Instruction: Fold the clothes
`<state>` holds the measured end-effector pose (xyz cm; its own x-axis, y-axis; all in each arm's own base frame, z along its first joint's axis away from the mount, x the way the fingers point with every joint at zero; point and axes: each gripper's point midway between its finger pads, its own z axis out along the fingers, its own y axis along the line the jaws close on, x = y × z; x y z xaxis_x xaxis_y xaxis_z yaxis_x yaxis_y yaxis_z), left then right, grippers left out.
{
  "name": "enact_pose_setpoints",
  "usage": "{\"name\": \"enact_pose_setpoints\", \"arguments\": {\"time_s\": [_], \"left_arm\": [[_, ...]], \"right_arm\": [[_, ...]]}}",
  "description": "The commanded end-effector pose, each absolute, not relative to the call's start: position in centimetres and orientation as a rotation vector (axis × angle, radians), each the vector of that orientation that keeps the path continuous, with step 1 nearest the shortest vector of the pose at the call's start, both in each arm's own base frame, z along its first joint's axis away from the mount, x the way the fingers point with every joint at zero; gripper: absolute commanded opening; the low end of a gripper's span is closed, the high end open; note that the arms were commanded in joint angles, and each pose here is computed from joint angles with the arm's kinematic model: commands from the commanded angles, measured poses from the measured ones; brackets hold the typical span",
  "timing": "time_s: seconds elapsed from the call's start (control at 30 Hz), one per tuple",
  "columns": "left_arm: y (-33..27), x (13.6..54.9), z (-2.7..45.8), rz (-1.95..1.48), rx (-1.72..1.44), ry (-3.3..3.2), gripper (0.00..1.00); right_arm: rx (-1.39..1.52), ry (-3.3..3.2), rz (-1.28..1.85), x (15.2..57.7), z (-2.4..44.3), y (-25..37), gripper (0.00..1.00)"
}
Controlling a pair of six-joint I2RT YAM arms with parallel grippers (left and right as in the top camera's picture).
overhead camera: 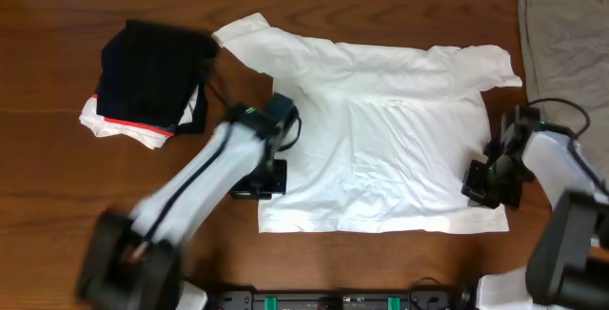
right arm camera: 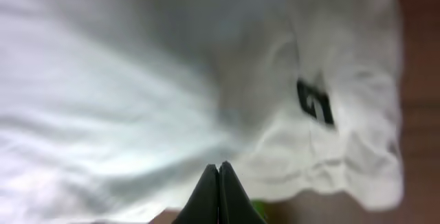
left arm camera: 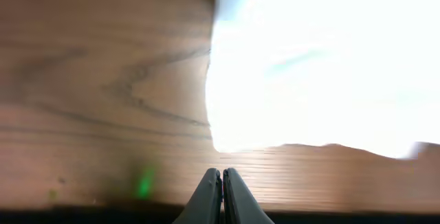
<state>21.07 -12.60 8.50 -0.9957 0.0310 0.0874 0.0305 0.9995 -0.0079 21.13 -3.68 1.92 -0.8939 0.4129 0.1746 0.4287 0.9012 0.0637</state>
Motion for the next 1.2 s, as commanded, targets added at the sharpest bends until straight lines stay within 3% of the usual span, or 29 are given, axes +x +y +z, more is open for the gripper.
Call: {"name": "enact_pose_setpoints", "arguments": {"time_s": [0.0, 0.23, 0.67, 1.17], "left_arm": [[-13.2, 22.1, 12.1, 0.149, -0.028, -3.216, 0.06], [-14.2, 24.2, 13.6, 0.275, -0.033, -3.355, 0.06], [-15.1, 25.8, 2.5, 0.107, -0.026, -3.189, 0.06], [-14.3, 24.4, -1.7, 0.008, -0.002, -3.081, 0.06]], "right_arm": [[-0.638, -3.044, -0.226, 22.3, 4.7, -3.3, 0.01], [-0.644, -3.149, -0.269, 23.4, 6.6, -3.1, 0.01], [-0.337, -3.319, -0.409, 27.7, 5.9, -0.7, 0.01], [-0.352, -3.115, -0.407, 25.2, -2.6, -0.2, 0.01]]}}
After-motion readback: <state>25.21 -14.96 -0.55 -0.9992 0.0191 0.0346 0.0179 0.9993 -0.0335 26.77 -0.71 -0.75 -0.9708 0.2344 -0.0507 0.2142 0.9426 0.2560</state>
